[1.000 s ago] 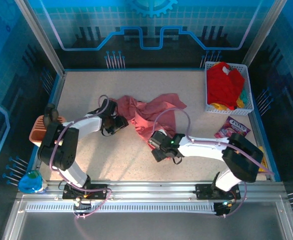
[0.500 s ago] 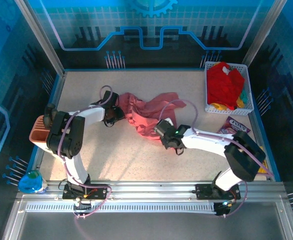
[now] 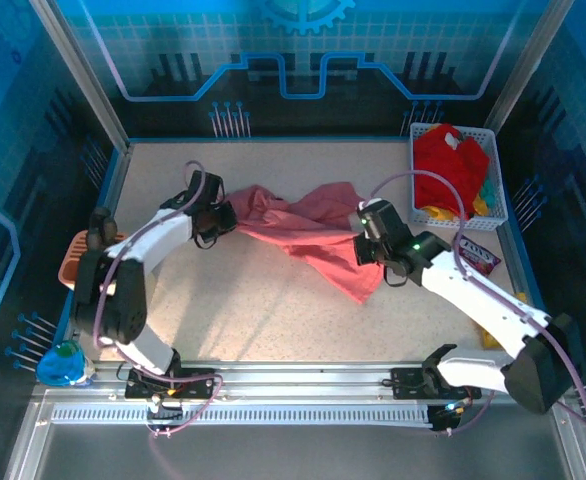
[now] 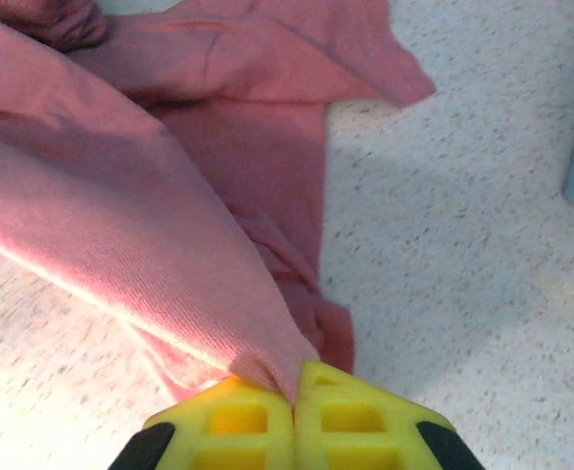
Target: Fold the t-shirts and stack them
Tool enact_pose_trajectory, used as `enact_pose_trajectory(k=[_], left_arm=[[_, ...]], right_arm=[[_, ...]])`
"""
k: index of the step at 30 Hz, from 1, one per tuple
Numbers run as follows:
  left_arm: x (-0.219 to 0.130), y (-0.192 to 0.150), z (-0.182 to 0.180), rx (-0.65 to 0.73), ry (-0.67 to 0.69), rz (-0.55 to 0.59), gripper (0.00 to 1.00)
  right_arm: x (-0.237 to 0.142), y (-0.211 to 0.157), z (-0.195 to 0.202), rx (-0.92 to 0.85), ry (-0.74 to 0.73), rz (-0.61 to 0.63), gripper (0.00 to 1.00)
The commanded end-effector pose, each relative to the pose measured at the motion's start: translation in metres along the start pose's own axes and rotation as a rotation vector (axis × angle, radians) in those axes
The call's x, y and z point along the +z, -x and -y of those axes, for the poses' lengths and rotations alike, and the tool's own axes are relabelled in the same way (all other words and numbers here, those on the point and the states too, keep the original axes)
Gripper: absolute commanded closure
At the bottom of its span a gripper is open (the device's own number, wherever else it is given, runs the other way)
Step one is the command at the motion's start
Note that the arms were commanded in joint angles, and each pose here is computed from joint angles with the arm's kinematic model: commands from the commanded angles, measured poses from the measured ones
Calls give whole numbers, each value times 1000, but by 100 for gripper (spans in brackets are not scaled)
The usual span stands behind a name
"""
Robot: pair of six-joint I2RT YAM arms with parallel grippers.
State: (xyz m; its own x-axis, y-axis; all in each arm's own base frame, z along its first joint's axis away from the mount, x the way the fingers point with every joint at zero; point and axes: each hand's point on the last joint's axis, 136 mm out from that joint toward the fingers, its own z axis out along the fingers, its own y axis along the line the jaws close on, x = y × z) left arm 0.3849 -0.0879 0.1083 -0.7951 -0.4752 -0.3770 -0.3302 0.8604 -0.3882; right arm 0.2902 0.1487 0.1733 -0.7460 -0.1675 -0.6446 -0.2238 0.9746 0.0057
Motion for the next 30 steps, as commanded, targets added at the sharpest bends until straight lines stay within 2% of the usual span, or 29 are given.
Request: enact_pose_trajectory(k=[1,2,5,11,13,14,15,16,18,20,24,26,30], left_arm=[[-31,-38,-17,23,53,-84,100],[-39,-44,-20,25,59,-90,100],[-57,-61,-28,30,69,-112,99],[-95,-70,-37,75,100,-94,89],[-101,-70,-36,79,98,-94,84],[-101,-70,-35,84,93,-97,75],[-100,-70,-34,85,89,-102,67],[-97,-70,-33,86,87,-105,64],[-89,-72,-32,87,82,-122,59],[-80,-73,-30,87,73,-139,53],[-63,-69,-9,113,1,-150,50],[-59,-63,10,167,-39,-138,49],[-49,-61,62,382,-57,-109,44]], right_arm=[[-20,-21,-17,12,151,-78,93],[-25,-28,-25,7,195,-103,93],[-36,-53,-35,-41,199,-205,92],[-66,-105,-83,-191,306,-401,89],[-72,-118,-100,-201,382,-455,80],[-72,-122,-102,-198,391,-469,71],[-69,-122,-99,-199,375,-461,55],[-65,-119,-96,-201,351,-445,42],[-55,-100,-87,-182,289,-381,22],[-41,-74,-81,-127,256,-319,15],[1,-32,-66,-27,177,-236,8],[23,-26,-53,-19,97,-239,6],[60,-36,-30,15,-4,-290,5]])
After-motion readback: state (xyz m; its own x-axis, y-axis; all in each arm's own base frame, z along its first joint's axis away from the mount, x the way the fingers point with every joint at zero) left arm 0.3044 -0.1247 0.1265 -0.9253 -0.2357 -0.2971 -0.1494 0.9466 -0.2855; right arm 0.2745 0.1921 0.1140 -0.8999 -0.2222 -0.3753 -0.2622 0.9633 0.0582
